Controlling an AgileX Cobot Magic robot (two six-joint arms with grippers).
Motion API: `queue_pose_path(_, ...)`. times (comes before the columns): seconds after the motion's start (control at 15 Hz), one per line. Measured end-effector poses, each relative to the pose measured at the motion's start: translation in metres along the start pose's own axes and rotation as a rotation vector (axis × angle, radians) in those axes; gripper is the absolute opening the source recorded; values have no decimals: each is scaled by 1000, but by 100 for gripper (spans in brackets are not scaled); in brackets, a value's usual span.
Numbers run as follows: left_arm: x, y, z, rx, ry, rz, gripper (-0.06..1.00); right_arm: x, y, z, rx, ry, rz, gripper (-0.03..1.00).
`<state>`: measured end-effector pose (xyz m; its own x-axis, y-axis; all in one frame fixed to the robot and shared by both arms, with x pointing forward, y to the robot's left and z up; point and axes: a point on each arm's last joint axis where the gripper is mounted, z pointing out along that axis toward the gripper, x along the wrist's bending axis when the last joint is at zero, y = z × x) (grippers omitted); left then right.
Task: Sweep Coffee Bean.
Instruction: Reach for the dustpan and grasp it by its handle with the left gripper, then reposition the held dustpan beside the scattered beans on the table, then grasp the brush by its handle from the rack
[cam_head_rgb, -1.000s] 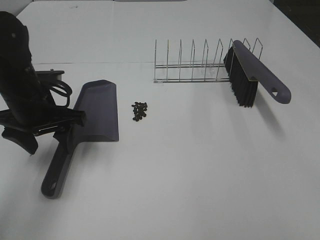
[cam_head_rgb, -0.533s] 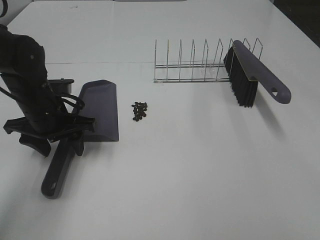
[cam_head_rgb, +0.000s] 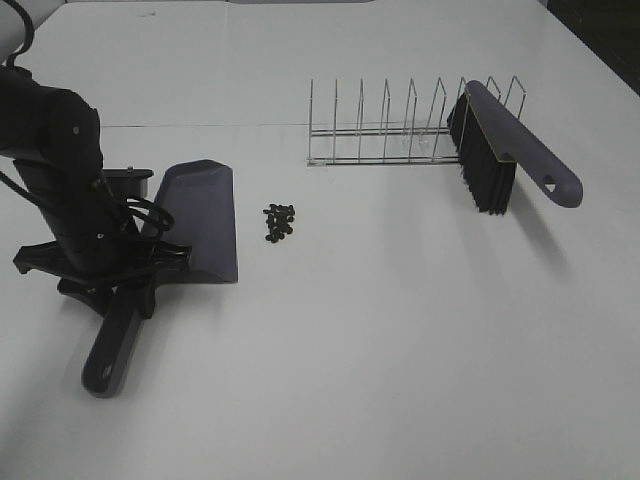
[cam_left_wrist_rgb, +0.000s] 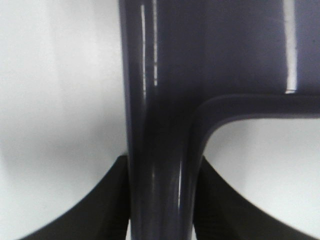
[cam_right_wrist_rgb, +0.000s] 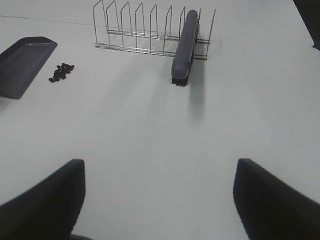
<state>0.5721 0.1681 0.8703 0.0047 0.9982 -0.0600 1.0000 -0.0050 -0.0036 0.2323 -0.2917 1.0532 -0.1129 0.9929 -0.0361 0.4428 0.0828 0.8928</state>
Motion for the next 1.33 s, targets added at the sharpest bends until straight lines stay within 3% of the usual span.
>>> queue_pose_path(0.47,0,1,-4,-13,-1,-40,27,0,0,0,0,0,0,74)
queue_pose_path(0.8,1,2,-54,-162,-2,-23,27,0,0,0,0,3,1,74)
queue_pose_path(1.13,2,1,-56,-156,0,-24,27,1,3,2,10,15,26,74)
queue_pose_path(1.33,2,1,-56,-156,0,-21,27,-4,24,17,4,-4,26,74)
